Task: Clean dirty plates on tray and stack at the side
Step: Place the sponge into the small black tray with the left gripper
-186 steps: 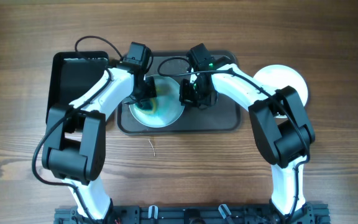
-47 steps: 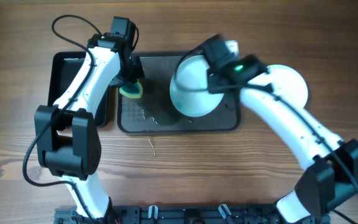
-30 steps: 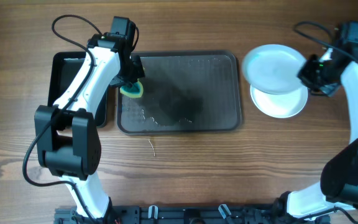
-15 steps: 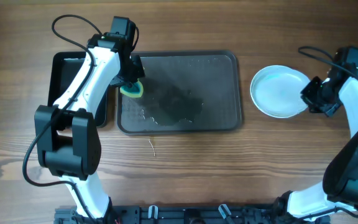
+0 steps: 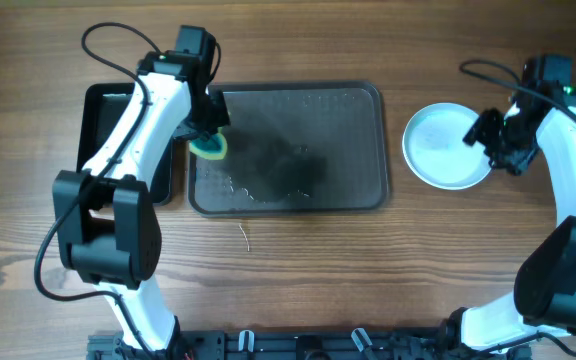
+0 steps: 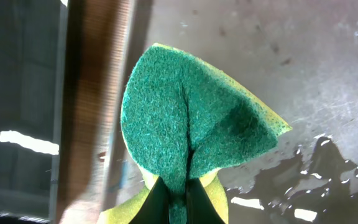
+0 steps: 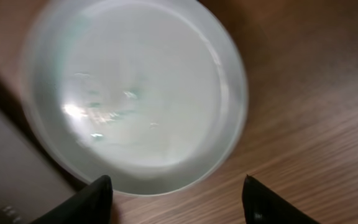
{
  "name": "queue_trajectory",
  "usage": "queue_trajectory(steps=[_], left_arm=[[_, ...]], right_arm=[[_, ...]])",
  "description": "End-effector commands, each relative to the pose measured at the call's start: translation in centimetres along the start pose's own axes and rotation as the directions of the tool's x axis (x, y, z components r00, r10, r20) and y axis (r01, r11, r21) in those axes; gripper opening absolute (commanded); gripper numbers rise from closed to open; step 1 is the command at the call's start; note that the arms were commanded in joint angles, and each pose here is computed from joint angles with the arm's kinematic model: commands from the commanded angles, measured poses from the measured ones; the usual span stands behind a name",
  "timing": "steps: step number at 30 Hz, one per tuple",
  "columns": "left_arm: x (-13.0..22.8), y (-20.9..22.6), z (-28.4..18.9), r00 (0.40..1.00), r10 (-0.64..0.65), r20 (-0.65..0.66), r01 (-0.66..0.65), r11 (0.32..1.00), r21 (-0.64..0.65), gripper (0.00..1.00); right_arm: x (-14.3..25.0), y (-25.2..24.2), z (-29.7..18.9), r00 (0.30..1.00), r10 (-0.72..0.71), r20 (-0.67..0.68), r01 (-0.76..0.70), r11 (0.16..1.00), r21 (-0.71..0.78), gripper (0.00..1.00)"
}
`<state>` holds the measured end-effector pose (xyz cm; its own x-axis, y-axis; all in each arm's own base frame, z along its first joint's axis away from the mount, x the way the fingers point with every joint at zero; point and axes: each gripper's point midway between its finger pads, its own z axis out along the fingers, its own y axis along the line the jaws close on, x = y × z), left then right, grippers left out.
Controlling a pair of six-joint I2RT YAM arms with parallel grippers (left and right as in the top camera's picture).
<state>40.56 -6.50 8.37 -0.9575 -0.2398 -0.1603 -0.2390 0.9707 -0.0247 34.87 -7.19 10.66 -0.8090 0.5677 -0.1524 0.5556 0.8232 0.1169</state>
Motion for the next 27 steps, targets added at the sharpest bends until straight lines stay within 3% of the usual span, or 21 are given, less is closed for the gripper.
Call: queue_trajectory(steps=[1, 5, 8, 11, 16, 21, 22, 24, 26, 27], left_arm=[[-2.4, 3.1, -3.3, 0.996, 0.028, 0.079, -0.028, 1.0, 0.006, 0.04], [-3.3, 7.8, -3.2, 0.997, 0.004, 0.072, -0.001, 0.999, -0.046, 0.04], [-4.2, 11.7, -2.7, 0.993, -0.083, 0.078, 0.089, 0.994, -0.07, 0.04], [-5.1, 14.3, -1.7, 0.993, -0.069, 0.096, 0.077, 0.994, -0.075, 0.04], [-5.0, 15.3, 1.4, 0.997, 0.024, 0.067, -0.023, 1.0, -0.016, 0.04], [-3.9, 15.6, 4.2, 0.999, 0.022, 0.03, -0.021, 1.0, -0.016, 0.04], [-3.5, 15.6, 4.9, 1.0, 0.021, 0.018, -0.021, 1.0, -0.016, 0.07], [-3.2, 15.6, 5.2, 1.0, 0.021, 0.006, -0.021, 1.0, -0.015, 0.26], [-3.0, 15.6, 5.4, 1.0, 0.02, -0.003, -0.02, 1.0, -0.016, 0.5], [-3.0, 15.6, 5.4, 1.0, 0.02, -0.002, -0.02, 1.0, -0.016, 0.68]], right_arm=[[-0.5, 4.0, -3.0, 0.993, -0.107, 0.055, 0.111, 0.989, -0.094, 0.69], [0.6, 6.6, -3.2, 0.978, -0.2, 0.064, 0.206, 0.972, -0.109, 0.71], [1.6, 8.2, -3.1, 0.966, -0.25, 0.061, 0.255, 0.96, -0.118, 0.71], [2.4, 9.5, -3.1, 0.956, -0.287, 0.065, 0.293, 0.948, -0.125, 0.72], [2.8, 10.2, -3.1, 0.947, -0.313, 0.071, 0.32, 0.94, -0.12, 0.72], [2.9, 10.2, -3.1, 0.947, -0.314, 0.069, 0.32, 0.94, -0.119, 0.72], [3.0, 10.1, -3.1, 0.947, -0.315, 0.066, 0.321, 0.94, -0.114, 0.72], [3.0, 9.9, -3.1, 0.947, -0.315, 0.061, 0.32, 0.942, -0.104, 0.72], [3.1, 9.6, -3.0, 0.947, -0.317, 0.057, 0.321, 0.943, -0.091, 0.72], [3.1, 9.6, -3.0, 0.945, -0.322, 0.056, 0.326, 0.941, -0.091, 0.72]])
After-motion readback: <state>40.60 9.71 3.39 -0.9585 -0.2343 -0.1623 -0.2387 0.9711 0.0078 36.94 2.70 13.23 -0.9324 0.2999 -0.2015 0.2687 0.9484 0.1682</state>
